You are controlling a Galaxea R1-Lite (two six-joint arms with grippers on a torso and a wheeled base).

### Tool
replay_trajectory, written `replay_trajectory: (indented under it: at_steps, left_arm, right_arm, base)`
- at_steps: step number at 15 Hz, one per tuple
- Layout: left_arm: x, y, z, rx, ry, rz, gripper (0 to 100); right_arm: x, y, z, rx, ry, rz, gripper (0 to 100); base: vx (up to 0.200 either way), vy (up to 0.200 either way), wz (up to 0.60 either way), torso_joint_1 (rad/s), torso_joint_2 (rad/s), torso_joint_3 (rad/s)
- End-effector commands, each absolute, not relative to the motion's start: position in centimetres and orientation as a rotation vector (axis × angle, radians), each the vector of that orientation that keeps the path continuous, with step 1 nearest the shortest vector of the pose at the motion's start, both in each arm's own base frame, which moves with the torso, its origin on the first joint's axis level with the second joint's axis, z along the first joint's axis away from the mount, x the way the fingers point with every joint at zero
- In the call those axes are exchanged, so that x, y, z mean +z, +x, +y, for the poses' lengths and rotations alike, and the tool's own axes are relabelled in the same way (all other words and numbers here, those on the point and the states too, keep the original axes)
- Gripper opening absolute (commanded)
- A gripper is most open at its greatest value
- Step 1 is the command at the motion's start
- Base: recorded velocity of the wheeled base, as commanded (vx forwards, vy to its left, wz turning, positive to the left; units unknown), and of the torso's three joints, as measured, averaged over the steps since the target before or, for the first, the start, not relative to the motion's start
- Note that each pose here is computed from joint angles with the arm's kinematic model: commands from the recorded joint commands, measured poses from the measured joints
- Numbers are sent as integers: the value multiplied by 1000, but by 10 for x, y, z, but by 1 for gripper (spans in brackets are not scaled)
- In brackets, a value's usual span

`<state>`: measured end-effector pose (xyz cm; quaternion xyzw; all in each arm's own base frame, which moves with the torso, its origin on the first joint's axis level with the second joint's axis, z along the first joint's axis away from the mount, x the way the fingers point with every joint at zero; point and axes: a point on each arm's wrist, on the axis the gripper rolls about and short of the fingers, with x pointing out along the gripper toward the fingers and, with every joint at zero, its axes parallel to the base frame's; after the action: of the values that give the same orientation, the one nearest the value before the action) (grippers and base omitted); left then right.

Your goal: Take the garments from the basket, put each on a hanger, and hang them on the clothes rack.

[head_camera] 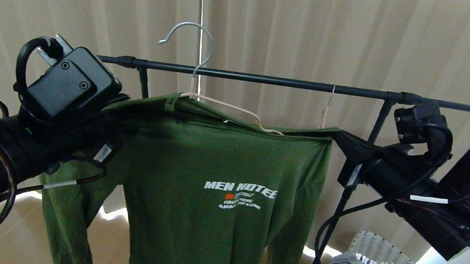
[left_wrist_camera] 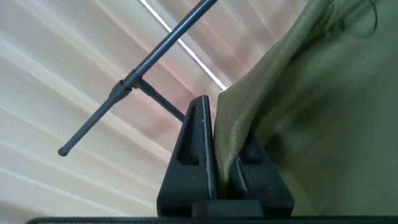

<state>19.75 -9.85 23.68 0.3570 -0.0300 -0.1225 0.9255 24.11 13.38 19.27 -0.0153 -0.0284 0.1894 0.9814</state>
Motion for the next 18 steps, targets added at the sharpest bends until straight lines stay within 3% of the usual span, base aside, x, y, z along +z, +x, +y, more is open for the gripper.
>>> replay_trajectory:
  at_steps: [1,7,8,13,18]
  left_arm:
    - [236,199,-99,-253,733,-58,0]
    - [233,201,-99,-227,735,-34,0]
    - [233,201,-99,-225,734,-35,0]
    - [234,203,-93,-141,704,-4,0]
    - [220,209,-83,-105,698,61,0]
  right_arm:
    - [197,231,151,460,-24,-77,0]
    - [203,215,166,582,-12,-101,0]
    - [204,213,165,591,-11,-104,100]
    - [190,206,157,586,-32,-50,100]
    - [196,205,156,629,-26,-76,100]
  base:
    - [0,0,0,0,0,0]
    - [0,0,0,0,0,0]
    - [0,0,0,0,0,0]
    - [0,0,0,0,0,0]
    - [0,0,0,0,0,0]
